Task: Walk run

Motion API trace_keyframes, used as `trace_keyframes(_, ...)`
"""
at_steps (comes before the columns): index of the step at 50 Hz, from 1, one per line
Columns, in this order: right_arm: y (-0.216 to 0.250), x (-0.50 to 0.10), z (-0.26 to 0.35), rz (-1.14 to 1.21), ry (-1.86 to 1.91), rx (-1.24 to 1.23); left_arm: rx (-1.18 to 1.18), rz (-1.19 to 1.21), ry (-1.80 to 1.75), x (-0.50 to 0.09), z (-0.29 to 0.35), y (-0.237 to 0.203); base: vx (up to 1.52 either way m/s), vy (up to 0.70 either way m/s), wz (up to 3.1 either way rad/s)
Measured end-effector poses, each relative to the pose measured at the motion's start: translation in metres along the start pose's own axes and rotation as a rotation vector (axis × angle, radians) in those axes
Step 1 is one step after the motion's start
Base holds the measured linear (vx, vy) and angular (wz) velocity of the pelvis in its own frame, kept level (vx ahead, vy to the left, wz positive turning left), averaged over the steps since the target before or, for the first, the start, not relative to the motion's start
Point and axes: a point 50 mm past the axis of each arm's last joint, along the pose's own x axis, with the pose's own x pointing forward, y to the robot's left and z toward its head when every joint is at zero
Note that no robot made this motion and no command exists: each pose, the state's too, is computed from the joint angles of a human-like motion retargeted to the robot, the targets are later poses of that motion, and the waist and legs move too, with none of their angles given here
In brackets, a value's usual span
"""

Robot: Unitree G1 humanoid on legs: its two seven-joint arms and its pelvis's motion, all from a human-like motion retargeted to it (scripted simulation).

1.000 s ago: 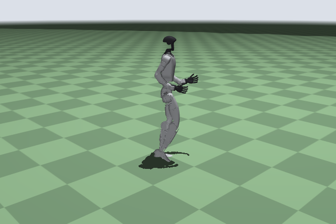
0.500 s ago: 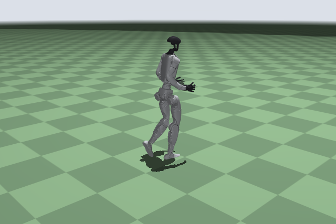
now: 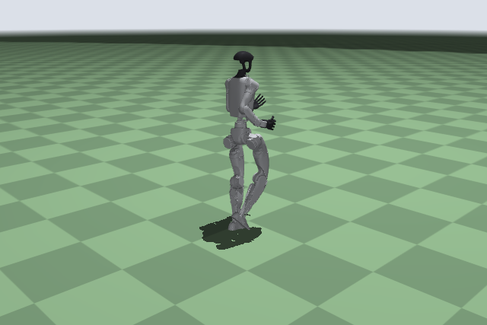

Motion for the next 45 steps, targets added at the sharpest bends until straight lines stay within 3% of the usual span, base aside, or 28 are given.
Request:
trace_keyframes(8,-0.008,0.002,0.004,0.032,0.017,-0.057,0.19,-0.139,-0.009,0.009,0.025,-0.002,1.18,-0.34,1.07)
trace_keyframes(14,0.002,0.03,0.015,0.037,-0.065,-0.031,0.276,-0.038,0.257,-0.066,0.012,0.025,1.5,-0.5,-0.3)
trace_keyframes(20,0.0,0.055,0.032,0.052,-0.155,-0.005,0.298,0.14,0.358,-0.135,0.006,0.026,1.26,-0.16,-0.21)
trace_keyframes(27,0.0,0.057,0.048,0.119,-0.228,0.002,0.288,0.178,0.442,-0.16,0.012,0.025,1.16,-0.17,-0.68)
trace_keyframes(33,0.0,0.038,0.042,0.12,-0.191,-0.033,0.252,0.138,0.362,-0.13,-0.003,0.012,1.41,-0.26,0.46)
trace_keyframes(40,-0.002,0.01,0.015,0.094,-0.057,-0.015,0.055,-0.009,0.031,-0.021,-0.014,-0.018,1.35,-0.4,0.15)
trace_keyframes(45,-0.019,-0.02,0.006,0.018,0.04,-0.08,0.129,-0.134,-0.108,0.013,0.009,-0.034,1.29,-0.32,0.8)
